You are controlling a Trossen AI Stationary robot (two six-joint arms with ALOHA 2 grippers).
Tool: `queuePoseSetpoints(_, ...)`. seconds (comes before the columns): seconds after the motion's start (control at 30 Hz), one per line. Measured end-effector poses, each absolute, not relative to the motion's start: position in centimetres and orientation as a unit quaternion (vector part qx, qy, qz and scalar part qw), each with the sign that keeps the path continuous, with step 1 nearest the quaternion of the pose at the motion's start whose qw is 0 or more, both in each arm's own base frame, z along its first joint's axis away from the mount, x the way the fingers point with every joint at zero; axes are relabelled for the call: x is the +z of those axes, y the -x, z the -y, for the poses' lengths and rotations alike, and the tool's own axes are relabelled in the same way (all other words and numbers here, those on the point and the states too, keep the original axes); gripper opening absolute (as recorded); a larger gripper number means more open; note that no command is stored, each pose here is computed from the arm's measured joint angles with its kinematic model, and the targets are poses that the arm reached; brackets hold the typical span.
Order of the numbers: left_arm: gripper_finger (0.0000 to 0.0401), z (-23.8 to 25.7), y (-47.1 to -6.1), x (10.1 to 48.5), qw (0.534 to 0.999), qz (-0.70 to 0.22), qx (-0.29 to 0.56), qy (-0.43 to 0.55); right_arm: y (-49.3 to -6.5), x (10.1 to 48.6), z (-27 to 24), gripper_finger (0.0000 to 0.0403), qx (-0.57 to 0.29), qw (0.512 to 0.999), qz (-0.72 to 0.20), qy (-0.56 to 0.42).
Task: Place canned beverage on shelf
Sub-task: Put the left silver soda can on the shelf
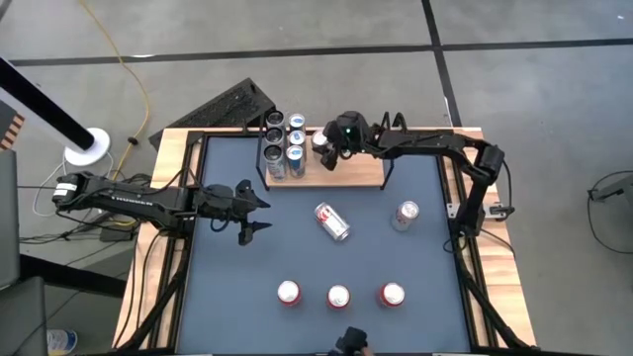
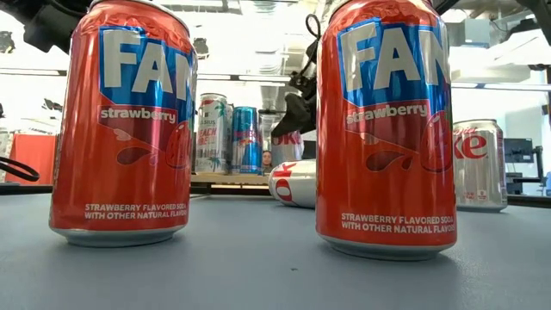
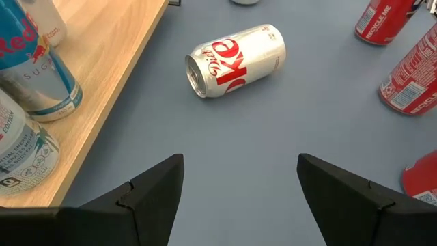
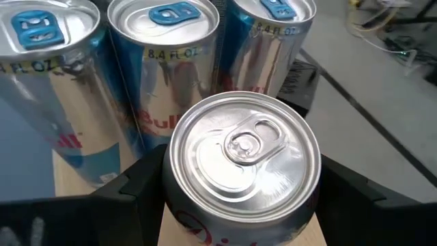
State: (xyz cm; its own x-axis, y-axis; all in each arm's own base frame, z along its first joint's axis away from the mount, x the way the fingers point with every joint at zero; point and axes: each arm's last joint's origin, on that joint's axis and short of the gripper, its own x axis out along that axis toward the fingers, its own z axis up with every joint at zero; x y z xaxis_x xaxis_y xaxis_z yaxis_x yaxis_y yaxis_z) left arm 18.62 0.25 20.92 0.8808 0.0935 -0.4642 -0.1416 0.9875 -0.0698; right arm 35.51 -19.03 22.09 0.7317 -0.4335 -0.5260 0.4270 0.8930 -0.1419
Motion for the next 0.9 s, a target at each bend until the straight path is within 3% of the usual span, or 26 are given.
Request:
queuePoseSetpoints(0.23, 0.0275, -0.2, -18.6, 20.9, 0.968, -0.237, 0.06, 0.049, -33.6, 22.1, 22.2, 0.0281, -0.174, 0.948, -0.264, -0.027)
queuePoseSetpoints(0.57, 0.0275, -0.3, -18.6, 20.9, 0.968, -0.237, 0.068, 0.041, -32.4, 22.1, 23.8, 0.0281, -0.103, 0.963, -0.251, 0.004)
queuePoseSetpoints(0.9, 0.0275, -0.3, -18.6, 20.9, 0.968, -0.237, 0.07, 0.039, -32.6, 22.7, 24.1, 0.0281, -0.098, 0.971, -0.218, 0.026)
